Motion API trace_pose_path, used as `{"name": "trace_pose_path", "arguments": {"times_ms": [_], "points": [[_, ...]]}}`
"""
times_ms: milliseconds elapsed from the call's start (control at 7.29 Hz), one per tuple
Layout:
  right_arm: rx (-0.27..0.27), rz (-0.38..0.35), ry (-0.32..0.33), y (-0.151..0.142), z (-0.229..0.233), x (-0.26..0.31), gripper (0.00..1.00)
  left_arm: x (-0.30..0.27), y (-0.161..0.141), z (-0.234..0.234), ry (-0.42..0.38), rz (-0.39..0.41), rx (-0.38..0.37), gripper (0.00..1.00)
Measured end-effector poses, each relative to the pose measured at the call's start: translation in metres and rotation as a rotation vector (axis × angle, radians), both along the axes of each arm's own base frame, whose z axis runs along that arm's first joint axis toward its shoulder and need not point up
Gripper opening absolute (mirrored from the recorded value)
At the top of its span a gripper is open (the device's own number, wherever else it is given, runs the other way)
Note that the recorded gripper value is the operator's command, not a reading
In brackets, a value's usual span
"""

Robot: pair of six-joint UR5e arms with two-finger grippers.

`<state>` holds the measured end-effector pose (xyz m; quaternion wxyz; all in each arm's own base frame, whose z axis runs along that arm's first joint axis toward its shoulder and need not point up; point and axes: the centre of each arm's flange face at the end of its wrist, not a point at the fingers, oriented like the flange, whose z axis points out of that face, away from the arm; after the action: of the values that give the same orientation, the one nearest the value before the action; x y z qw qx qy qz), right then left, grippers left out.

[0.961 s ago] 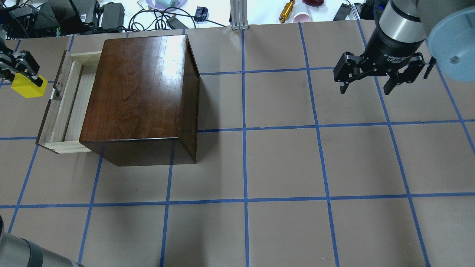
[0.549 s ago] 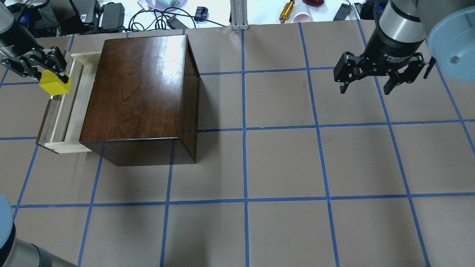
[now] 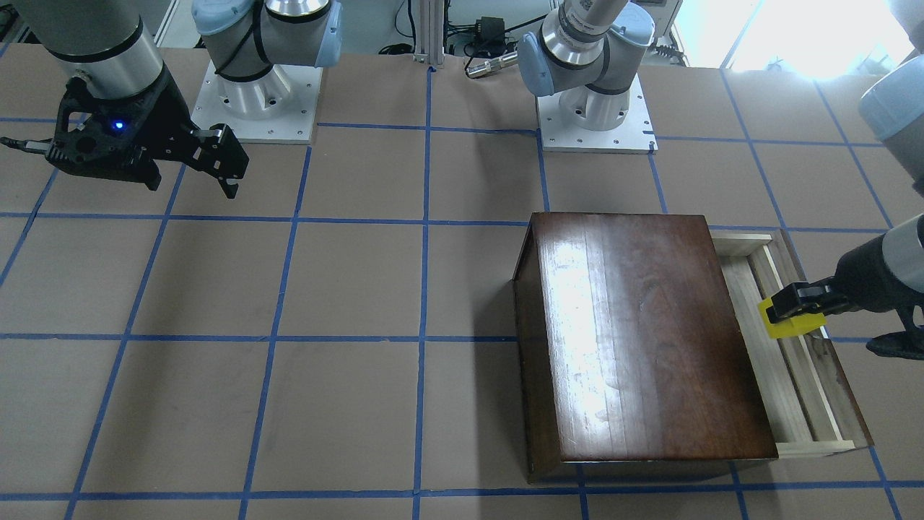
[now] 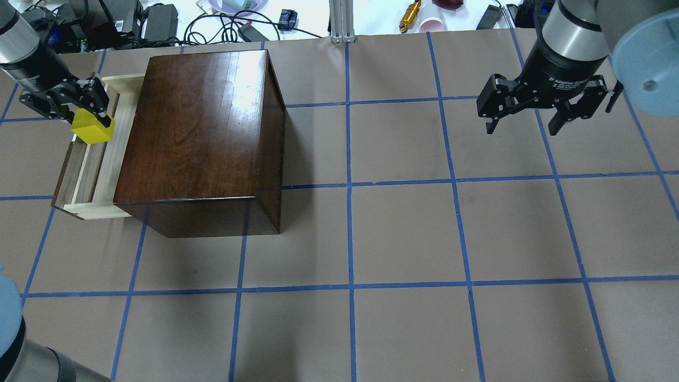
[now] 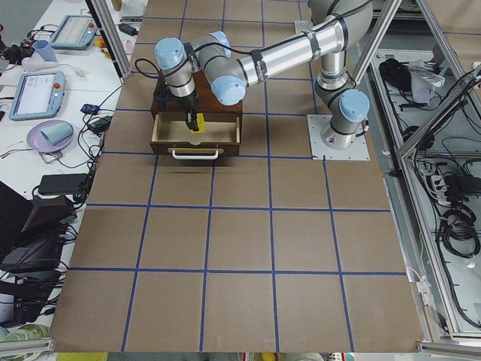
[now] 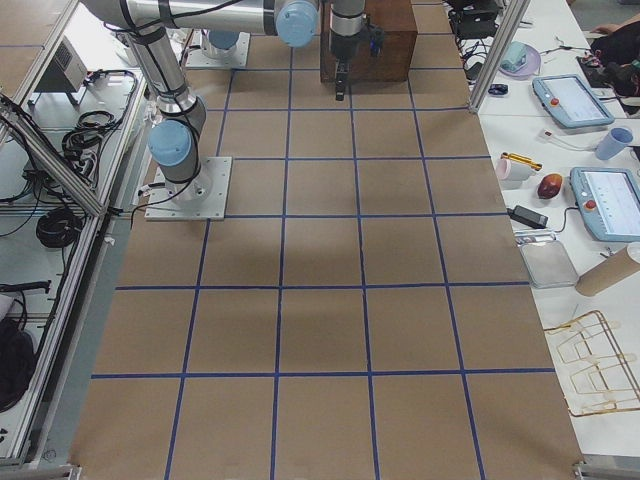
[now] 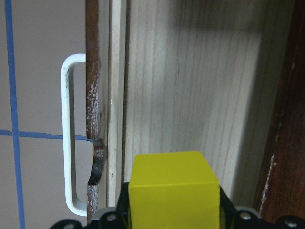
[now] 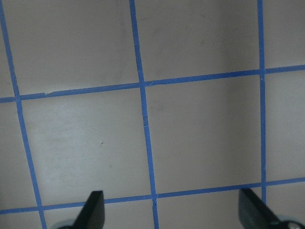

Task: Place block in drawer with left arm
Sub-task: 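Lift the yellow cube and carry it over the open drawer, then lower the cube into the drawer and open the left gripper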

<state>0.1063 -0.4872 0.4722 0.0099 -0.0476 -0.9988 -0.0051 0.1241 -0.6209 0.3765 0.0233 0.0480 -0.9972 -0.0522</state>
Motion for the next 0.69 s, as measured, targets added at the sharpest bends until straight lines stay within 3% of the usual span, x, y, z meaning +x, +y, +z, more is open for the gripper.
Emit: {"name": "trace_pose_path", "arguments": {"times_ms": [412,686], "points": [[0.0,0.0,0.0,0.0,0.0,0.0,1.0,-0.004,0.002,-0.029,0.01,0.002,-0.019,0.39],[0.0,0.0,0.0,0.0,0.0,0.0,1.0,-0.005,0.002,-0.034,0.018,-0.012,-0.022,0.52]]}}
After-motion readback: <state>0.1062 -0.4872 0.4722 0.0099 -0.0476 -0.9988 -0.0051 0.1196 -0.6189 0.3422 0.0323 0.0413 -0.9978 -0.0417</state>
